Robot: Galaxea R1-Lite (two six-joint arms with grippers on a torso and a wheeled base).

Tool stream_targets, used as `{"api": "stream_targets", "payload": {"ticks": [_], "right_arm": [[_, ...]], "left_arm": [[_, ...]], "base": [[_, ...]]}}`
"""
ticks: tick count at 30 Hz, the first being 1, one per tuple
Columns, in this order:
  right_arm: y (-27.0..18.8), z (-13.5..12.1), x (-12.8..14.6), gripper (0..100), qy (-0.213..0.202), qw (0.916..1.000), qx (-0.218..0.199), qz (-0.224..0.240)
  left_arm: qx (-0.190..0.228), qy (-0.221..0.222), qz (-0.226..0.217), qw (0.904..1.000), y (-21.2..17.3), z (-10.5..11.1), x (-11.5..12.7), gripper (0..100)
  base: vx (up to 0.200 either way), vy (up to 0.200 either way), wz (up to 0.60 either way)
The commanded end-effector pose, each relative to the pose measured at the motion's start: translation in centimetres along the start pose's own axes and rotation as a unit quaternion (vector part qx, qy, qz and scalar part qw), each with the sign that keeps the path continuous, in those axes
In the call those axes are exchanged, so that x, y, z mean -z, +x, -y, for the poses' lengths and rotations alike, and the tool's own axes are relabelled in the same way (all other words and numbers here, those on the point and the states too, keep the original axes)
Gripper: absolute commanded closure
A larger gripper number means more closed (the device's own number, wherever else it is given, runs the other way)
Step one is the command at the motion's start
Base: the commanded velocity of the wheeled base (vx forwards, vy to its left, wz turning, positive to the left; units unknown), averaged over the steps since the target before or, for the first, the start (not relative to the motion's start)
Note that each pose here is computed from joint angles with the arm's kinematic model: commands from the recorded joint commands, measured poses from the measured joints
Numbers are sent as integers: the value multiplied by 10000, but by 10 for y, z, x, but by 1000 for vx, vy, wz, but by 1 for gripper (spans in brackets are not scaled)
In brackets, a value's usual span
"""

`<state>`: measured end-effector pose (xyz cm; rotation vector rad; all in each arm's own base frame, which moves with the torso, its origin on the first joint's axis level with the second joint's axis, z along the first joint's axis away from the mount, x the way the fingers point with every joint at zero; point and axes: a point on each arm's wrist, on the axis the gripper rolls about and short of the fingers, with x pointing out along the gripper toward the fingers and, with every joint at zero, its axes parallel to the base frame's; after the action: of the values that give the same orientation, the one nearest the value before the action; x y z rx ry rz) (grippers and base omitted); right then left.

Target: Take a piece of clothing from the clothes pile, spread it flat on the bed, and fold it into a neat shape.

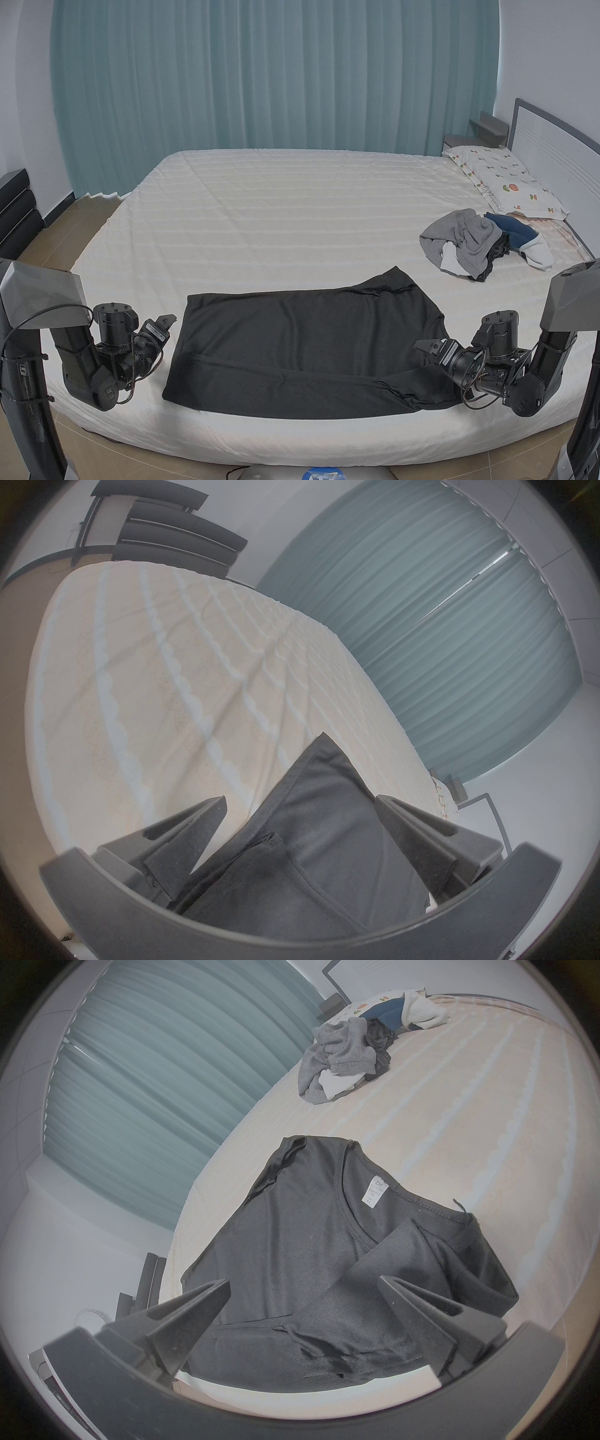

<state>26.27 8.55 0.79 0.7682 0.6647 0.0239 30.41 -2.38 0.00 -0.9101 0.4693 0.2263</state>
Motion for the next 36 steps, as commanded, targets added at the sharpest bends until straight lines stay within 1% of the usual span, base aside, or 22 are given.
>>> {"api": "stream_targets", "payload": {"ticks": [1,3,12,17,19,21,24,27,33,36], "right_arm": [[-2,1,-1,0,8,10000,13,14],[-4,1,-1,0,16,10000,13,14],[-5,1,-1,0,8,10000,7,18],[-5,0,-1,0,8,10000,1,23],[-5,0,-1,0,4,10000,-3,18],[-5,0,-1,0,12,10000,-3,18],[-4,1,0,0,12,10000,9,9],[-4,1,0,0,4,10000,9,9],[-4,1,0,0,4,10000,9,9],[-4,1,0,0,4,10000,15,4]], "left_arm": [[71,6,-15,10000,-6,4,0,0],[74,30,-69,9999,-7,4,3,0],[119,84,-221,9996,-9,9,14,0],[116,133,-292,9994,-12,10,20,0],[163,190,-353,9991,-13,13,25,0],[190,182,-325,9991,-13,15,25,0],[190,55,-252,9995,-13,15,20,0],[186,-19,-143,9997,-13,14,14,0],[228,0,-109,9997,-10,15,12,0],[253,-13,-52,9997,-8,16,10,0]], "base": [[0,0,0],[0,0,0],[0,-200,0],[0,0,0],[0,0,0],[0,0,0],[0,0,0],[200,0,0],[200,0,0],[0,0,0]]}}
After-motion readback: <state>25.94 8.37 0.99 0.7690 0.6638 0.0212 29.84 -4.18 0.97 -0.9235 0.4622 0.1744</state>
